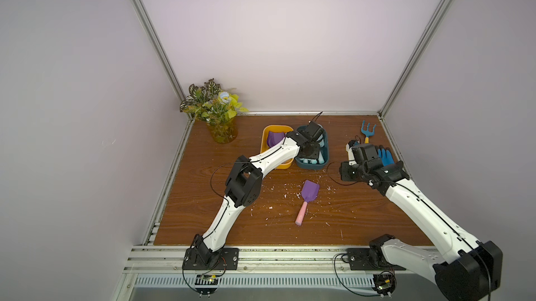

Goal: Sort the small shovels by color and place them into the storage box
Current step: Place the shovel in the storage box.

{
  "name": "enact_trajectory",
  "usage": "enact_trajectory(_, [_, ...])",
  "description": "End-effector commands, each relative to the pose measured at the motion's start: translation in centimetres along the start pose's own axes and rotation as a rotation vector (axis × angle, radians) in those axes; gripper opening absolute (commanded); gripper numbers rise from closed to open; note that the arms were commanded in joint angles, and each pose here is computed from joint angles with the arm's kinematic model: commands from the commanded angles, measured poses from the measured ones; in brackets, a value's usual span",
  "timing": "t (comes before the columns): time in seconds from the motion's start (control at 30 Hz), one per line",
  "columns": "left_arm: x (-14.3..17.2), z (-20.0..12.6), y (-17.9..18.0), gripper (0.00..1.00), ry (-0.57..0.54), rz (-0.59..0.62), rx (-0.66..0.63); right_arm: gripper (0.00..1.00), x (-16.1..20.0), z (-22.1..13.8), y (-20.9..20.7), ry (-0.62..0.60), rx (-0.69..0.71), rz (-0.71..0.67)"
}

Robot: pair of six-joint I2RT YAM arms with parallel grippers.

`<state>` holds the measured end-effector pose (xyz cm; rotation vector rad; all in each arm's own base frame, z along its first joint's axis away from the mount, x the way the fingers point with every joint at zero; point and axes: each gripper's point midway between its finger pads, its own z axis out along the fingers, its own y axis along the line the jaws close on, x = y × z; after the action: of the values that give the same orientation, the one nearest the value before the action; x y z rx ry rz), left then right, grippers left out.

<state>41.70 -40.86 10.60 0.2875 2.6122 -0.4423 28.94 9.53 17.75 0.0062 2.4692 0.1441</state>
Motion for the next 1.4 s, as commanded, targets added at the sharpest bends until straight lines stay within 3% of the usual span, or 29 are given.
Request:
enact_trajectory(0.0, [-0.4,0.6,1.0,0.14,-0.005,-0.029,-0.022,0.4,-0.4,-0.7,0.0,-0.031,-0.014,-0.003])
enact_trajectory(0.6, [0.5,2.4,2.0,0.22,0.034,-0.045,-0.034,0.4,-0.2,-0.5,-0.2,-0.03,-0.007,-0.006])
enact_trajectory(1.07, [0.3,2.1,1.9,0.36,0.027,-0.044,-0.033,0.4,0.0,-0.2,-0.3,-0.024,0.001,-0.007])
enact_trajectory(1.37, [0.0,1.7,1.7,0.39,0.019,-0.044,-0.028,0.4,0.0,-0.2,-0.3,-0.025,0.0,-0.007])
